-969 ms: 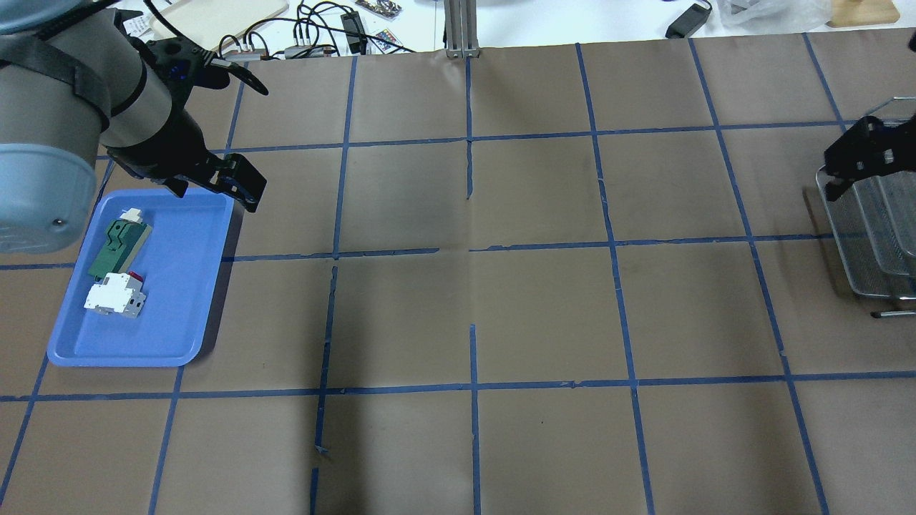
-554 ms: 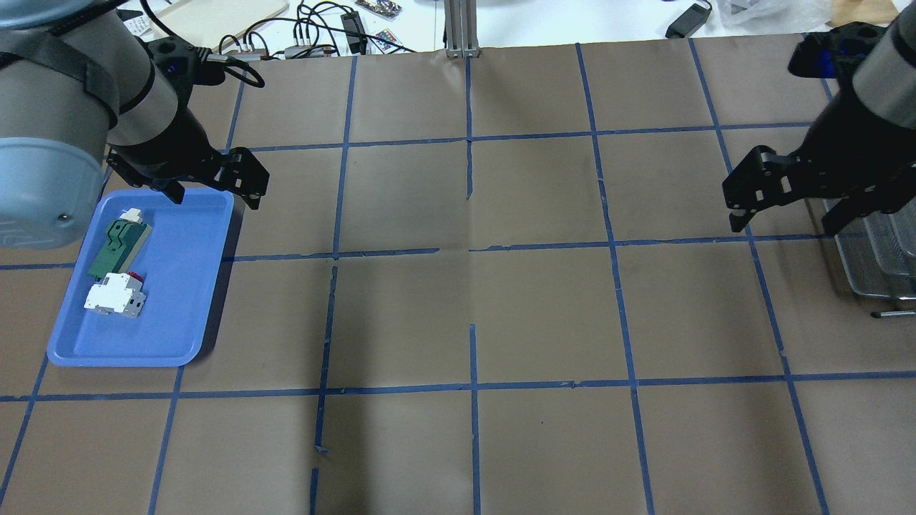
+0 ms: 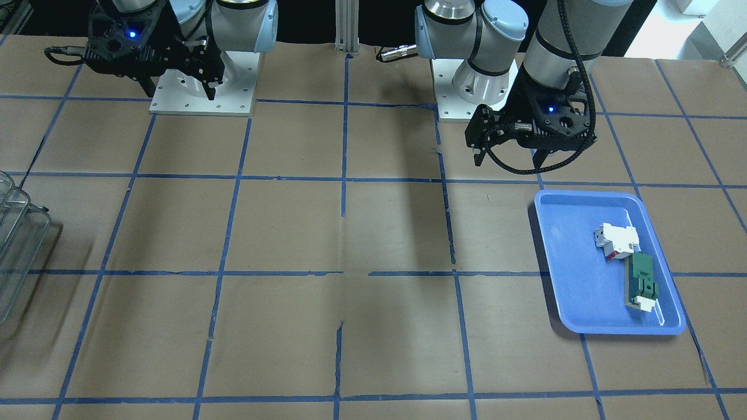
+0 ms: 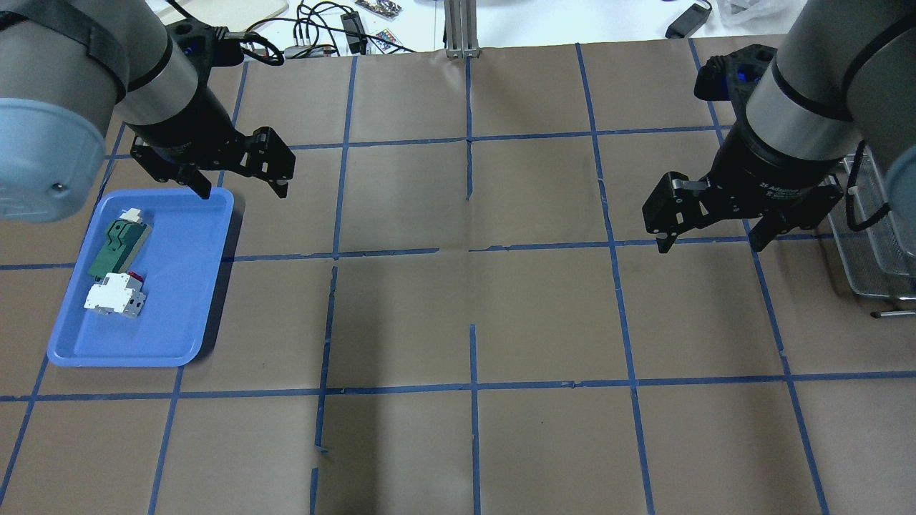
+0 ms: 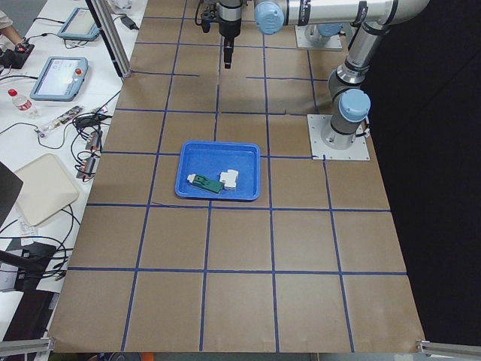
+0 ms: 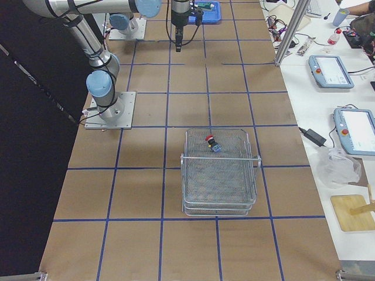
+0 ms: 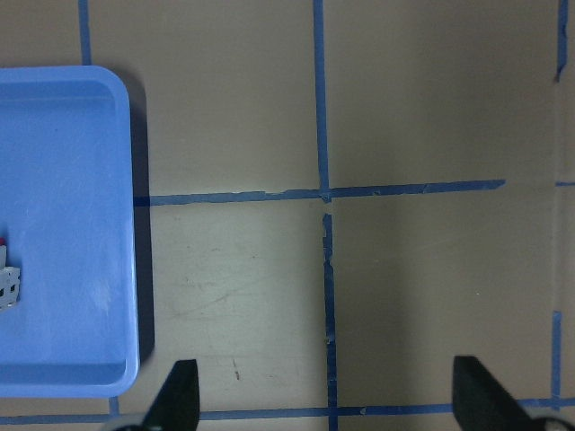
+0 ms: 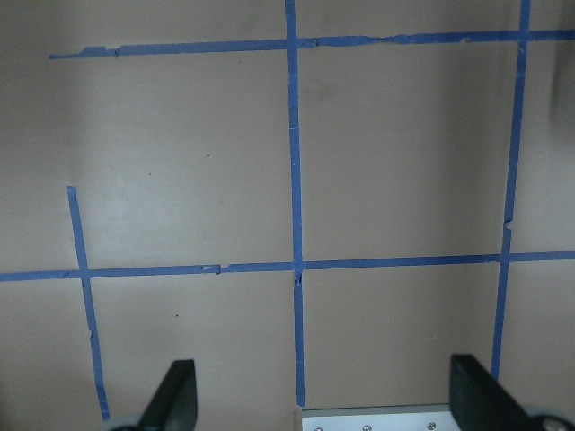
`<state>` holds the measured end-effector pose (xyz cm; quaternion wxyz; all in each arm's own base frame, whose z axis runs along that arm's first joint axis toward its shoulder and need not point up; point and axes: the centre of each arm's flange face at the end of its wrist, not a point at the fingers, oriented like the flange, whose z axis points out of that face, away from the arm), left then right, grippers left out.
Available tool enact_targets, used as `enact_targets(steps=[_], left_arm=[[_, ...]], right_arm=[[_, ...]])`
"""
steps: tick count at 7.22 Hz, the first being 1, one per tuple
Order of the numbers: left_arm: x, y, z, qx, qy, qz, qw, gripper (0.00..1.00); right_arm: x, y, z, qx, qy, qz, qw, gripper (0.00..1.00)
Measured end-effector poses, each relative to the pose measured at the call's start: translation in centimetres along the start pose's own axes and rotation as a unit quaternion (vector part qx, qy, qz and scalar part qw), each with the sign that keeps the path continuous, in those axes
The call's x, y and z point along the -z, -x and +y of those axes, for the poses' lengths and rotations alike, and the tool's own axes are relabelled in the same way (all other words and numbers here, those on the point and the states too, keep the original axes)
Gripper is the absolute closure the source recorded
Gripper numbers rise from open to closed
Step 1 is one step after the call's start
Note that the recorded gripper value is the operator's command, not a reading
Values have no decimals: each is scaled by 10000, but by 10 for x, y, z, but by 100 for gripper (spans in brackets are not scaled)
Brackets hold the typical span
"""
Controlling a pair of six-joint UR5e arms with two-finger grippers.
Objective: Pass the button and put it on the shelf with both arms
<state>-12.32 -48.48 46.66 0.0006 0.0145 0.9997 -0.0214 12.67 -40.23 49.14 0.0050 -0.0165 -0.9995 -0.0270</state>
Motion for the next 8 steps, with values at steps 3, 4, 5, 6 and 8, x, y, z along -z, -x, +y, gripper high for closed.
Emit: enact_targets(steps=[3,4,5,6,8], left_arm=[[1,0,0,-33,26,13,10000,0],[1,0,0,-54,20,1,10000,0],[1,1,0,-62,20,-9,10000,0],[2,2,0,-64,15,-15,10000,0],[2,3,0,-61,10,-20,10000,0]], right_arm=[[6,0,-34,-79,16,5,10000,0],[5,1,-41,-90,57,5,9999,0],[4,1,-42,-91,85,6,9999,0],[4,1,-42,-90,103,16,9999,0],[3,1,-41,-85,122,41,9999,0]])
